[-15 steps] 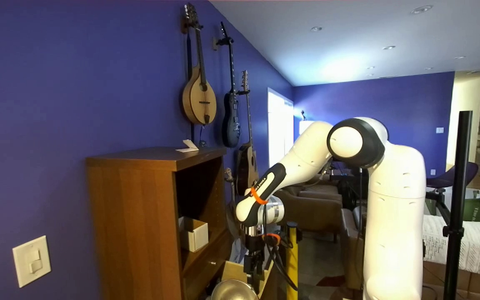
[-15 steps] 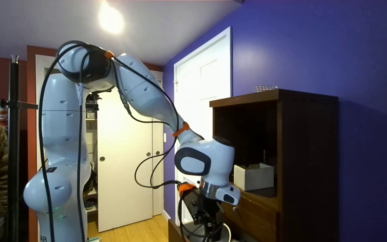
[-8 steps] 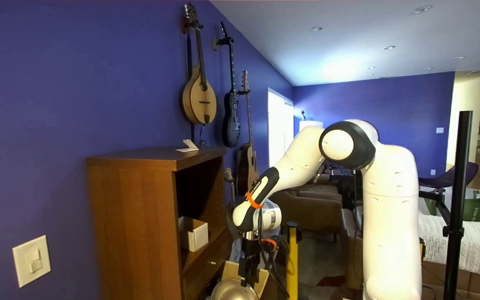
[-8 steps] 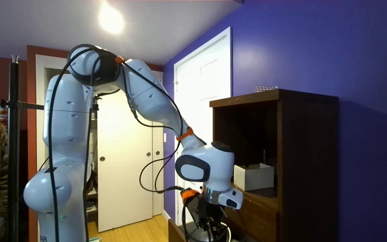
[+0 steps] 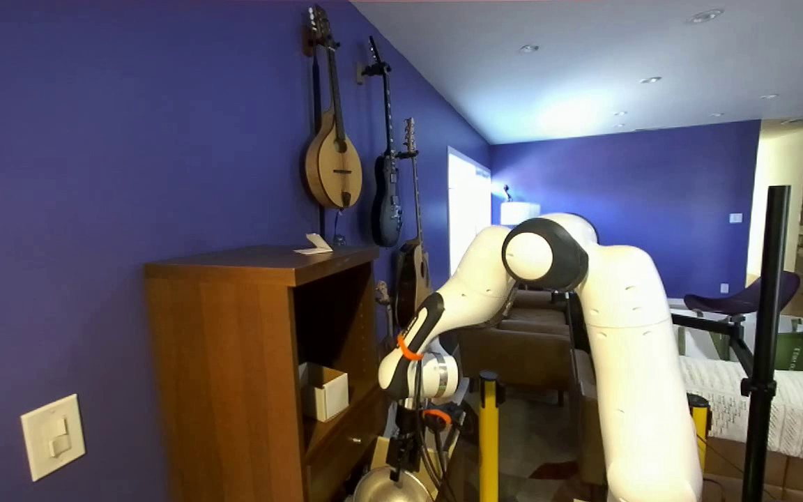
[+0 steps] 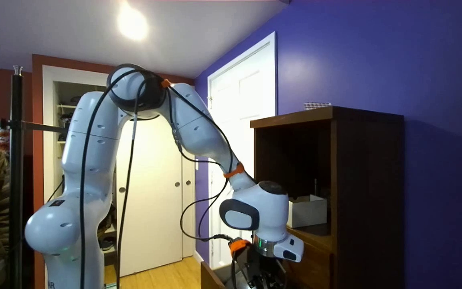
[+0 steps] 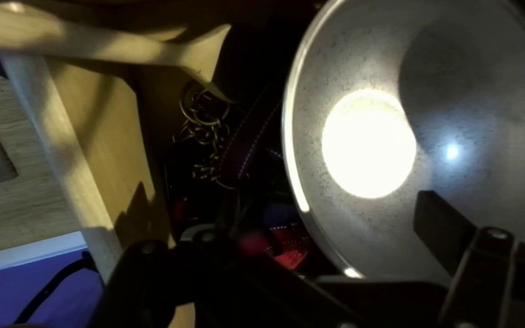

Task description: Take the bowl out of the drawer and place it on the top of the cabinet

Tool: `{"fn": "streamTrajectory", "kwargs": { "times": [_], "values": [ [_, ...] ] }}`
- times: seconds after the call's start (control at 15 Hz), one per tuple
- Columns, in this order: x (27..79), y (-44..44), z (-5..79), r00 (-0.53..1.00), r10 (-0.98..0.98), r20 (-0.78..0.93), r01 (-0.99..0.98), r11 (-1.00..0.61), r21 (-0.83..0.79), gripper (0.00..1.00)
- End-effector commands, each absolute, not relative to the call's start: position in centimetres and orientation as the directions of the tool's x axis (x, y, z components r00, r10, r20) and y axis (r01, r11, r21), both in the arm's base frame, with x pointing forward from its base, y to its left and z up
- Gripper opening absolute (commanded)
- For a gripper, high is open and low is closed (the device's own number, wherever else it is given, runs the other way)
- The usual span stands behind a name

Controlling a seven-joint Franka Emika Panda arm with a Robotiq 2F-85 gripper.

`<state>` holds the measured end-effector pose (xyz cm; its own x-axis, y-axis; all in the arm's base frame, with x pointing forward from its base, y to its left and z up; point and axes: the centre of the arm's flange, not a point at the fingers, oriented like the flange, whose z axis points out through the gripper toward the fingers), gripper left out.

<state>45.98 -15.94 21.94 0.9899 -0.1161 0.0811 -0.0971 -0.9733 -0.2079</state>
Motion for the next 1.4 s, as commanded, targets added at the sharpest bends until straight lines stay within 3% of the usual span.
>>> {"fn": "streamTrajectory", "kwargs": {
  "times": [0.0, 0.47, 0.67, 1.33],
  "values": [
    [47.3, -17.1, 20.5, 0.991, -0.115, 0.062, -0.096, -0.963, -0.253, 0.69],
    [47.0, -18.3, 19.6, 0.995, -0.1, -0.021, -0.101, -0.94, -0.327, 0.18],
    [47.0, -18.5, 19.5, 0.993, -0.117, -0.016, -0.116, -0.939, -0.324, 0.01],
    [46.4, -18.6, 22.3, 0.979, -0.191, -0.069, -0.203, -0.935, -0.29, 0.02]
  ]
}}
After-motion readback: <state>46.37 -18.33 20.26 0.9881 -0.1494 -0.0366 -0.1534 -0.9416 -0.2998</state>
